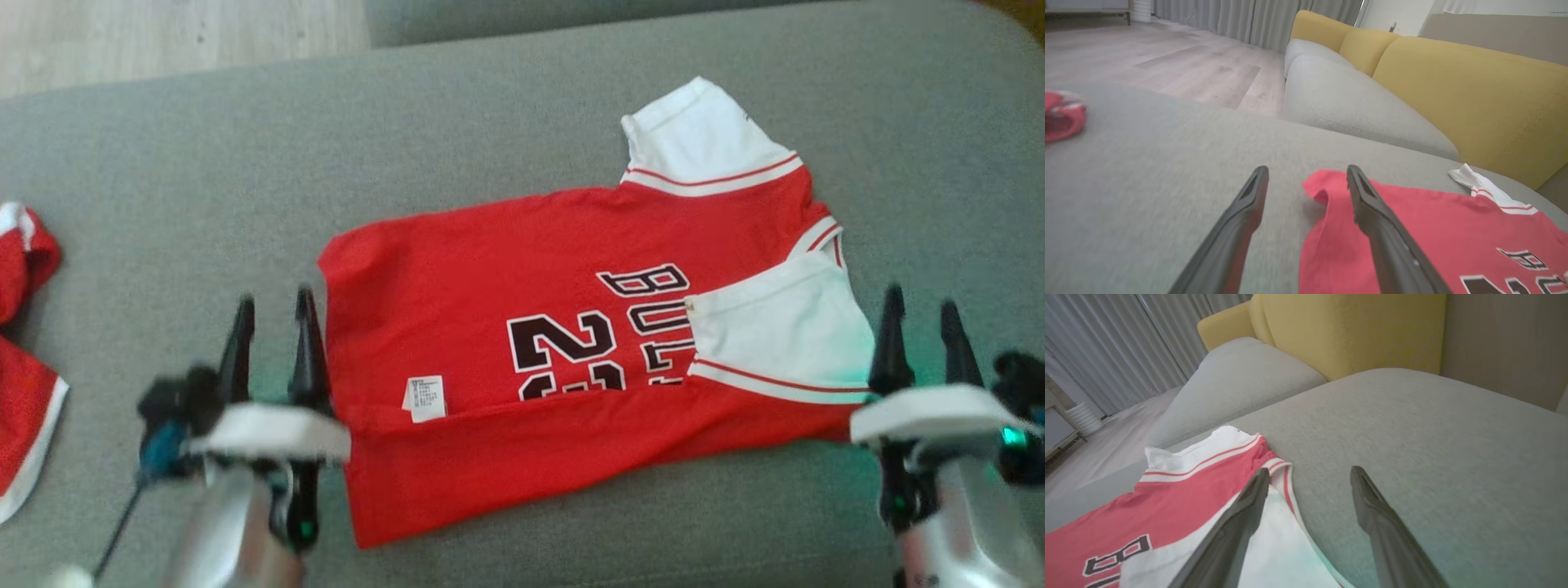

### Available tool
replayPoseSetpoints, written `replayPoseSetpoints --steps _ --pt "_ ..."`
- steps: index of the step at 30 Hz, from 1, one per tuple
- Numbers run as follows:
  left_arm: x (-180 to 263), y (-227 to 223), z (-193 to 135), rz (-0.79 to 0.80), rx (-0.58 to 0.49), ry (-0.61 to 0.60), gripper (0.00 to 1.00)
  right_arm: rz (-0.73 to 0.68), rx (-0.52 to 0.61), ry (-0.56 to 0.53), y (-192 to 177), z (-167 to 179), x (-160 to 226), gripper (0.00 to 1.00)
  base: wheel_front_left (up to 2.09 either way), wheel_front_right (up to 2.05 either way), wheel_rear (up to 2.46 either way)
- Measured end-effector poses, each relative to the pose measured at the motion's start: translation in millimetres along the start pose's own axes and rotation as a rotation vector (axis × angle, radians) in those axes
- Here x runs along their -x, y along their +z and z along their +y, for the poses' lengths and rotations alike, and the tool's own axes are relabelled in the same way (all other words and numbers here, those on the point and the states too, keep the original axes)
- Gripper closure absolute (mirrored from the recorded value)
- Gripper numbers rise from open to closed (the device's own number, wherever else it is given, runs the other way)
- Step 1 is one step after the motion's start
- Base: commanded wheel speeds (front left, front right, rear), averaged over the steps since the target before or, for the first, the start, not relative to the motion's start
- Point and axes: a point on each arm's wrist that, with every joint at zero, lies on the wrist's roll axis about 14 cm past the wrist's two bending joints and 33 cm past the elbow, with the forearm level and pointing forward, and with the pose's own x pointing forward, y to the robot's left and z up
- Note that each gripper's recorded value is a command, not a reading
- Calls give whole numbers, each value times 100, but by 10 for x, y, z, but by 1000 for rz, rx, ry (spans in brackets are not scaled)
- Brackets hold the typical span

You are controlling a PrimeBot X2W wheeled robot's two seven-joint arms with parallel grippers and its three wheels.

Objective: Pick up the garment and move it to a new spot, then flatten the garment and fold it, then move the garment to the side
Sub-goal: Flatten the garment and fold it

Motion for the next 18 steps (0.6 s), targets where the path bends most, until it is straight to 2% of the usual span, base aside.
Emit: replayPoseSetpoints --steps 8,14,16,17,18 --pt "-660 -147 11 141 -42 -5 0 -10 36 48 61 162 -234 0 0 0 0" --pt "-759 -439 57 282 -98 -4 0 5 54 28 13 73 -230 0 0 0 0" --pt "-718 -585 110 340 -141 8 21 7 55 21 4 47 -228 0 0 0 0" --pt "-705 -621 138 353 -147 20 22 7 54 18 4 37 -228 0 0 0 0" --pt "-703 -633 148 361 -161 19 29 6 55 17 5 34 -231 0 0 0 0"
